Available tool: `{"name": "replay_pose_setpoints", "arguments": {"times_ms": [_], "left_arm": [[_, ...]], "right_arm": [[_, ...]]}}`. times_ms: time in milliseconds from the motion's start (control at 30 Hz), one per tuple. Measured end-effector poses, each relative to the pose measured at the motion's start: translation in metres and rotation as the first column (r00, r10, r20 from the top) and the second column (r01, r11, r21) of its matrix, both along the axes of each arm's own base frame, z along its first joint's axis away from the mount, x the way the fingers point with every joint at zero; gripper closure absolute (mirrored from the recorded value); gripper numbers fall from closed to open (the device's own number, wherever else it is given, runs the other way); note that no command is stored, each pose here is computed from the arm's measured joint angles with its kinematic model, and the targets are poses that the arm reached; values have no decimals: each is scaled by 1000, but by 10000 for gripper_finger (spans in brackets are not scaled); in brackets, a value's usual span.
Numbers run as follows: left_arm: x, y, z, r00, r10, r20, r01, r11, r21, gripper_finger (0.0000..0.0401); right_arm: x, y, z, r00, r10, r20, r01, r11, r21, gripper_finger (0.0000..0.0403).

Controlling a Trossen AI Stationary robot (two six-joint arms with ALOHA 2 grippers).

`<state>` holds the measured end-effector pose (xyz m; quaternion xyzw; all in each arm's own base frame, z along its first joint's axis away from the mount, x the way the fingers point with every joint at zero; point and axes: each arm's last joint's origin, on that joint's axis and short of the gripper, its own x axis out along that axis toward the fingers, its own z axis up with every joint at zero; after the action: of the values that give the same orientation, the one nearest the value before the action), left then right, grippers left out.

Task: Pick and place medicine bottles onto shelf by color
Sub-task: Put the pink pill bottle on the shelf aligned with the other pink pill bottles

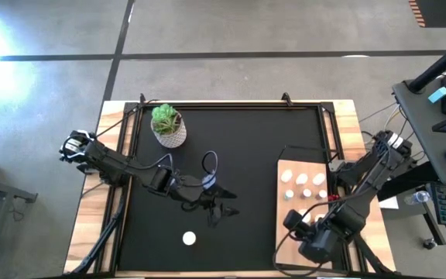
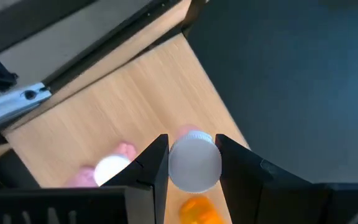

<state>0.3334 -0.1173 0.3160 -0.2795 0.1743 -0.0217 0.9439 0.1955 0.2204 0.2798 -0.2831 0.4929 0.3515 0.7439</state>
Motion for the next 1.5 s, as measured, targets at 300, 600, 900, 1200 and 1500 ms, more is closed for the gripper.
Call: {"name": "replay_pose_setpoints", "arguments": {"times_ms": [300, 600, 900, 1200, 1500], "left_arm": [[0, 0, 0, 1000, -8, 2, 8, 1000, 24, 127], [0, 1, -1, 1000, 13, 3, -13, 1000, 22, 127], [0, 1, -1, 1000, 22, 5, -22, 999, 25, 127], [-1, 1, -4, 1000, 22, -6, -22, 999, 30, 127], [-1, 1, -9, 1000, 22, -17, -22, 999, 34, 127]], "right_arm": [[5, 4, -12, 999, -9, -34, 8, 1000, -14, 298], [8, 9, -23, 996, 54, -74, -57, 998, -32, 298], [16, 4, -24, 997, 22, -73, -24, 999, -29, 298], [19, 0, -33, 996, 9, -90, -10, 1000, -12, 298], [19, -1, -36, 996, 24, -84, -25, 1000, -12, 298]]}}
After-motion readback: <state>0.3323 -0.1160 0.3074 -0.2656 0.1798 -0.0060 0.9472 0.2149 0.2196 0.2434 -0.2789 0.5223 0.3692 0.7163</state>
